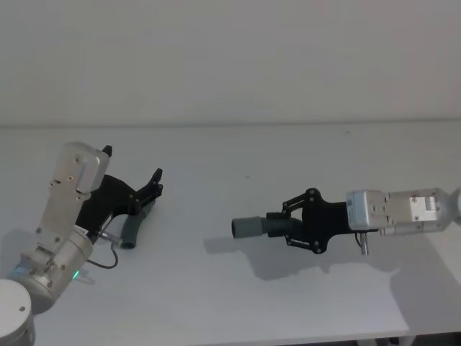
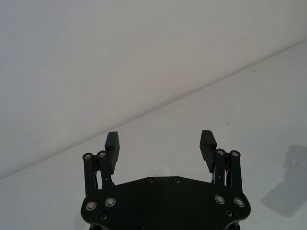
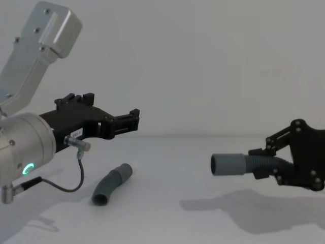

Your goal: Use both hands to pick up one end of the pipe from the table, align the ends, and insert them.

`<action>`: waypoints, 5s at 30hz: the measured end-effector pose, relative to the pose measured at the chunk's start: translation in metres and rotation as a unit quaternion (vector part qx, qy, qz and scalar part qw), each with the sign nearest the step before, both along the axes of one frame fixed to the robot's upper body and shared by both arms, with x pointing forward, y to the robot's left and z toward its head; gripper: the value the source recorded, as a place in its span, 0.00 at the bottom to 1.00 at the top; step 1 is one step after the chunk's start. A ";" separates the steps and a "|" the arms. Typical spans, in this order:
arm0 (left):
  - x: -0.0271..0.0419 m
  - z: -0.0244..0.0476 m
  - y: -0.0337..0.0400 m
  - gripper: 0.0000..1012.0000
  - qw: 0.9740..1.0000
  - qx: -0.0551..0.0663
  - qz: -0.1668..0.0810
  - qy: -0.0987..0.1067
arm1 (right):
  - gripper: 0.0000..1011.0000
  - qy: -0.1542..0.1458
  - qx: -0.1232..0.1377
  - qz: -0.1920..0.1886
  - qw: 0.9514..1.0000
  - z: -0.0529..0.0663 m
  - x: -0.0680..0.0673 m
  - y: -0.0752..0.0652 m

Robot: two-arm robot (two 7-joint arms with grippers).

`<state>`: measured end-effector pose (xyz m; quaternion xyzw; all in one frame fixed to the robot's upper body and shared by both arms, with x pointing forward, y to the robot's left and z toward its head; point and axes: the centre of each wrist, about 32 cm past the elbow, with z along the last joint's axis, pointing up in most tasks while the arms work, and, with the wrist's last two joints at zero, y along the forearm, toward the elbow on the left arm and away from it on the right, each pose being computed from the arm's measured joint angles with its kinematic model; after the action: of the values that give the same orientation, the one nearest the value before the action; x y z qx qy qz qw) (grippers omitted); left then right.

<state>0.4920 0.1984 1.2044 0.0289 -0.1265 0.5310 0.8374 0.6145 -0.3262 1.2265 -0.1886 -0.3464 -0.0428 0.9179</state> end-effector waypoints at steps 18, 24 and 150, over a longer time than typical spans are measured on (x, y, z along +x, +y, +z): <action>0.0000 0.0000 0.0000 0.99 1.000 0.000 0.000 0.000 | 0.23 -0.031 -0.037 0.039 0.998 0.011 0.014 0.009; 0.0000 0.0000 0.0000 0.99 1.000 0.000 0.000 0.000 | 0.23 -0.036 -0.038 0.031 0.998 0.016 0.014 0.010; 0.0230 0.0550 0.0081 0.99 0.976 -0.012 -0.016 0.219 | 0.23 -0.023 -0.002 -0.038 0.999 0.015 0.006 0.012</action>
<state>0.5150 0.2065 1.2594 0.1322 0.0657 0.5003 0.8532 0.6207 -0.3138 1.2419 -0.2023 -0.3604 -0.0816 0.9069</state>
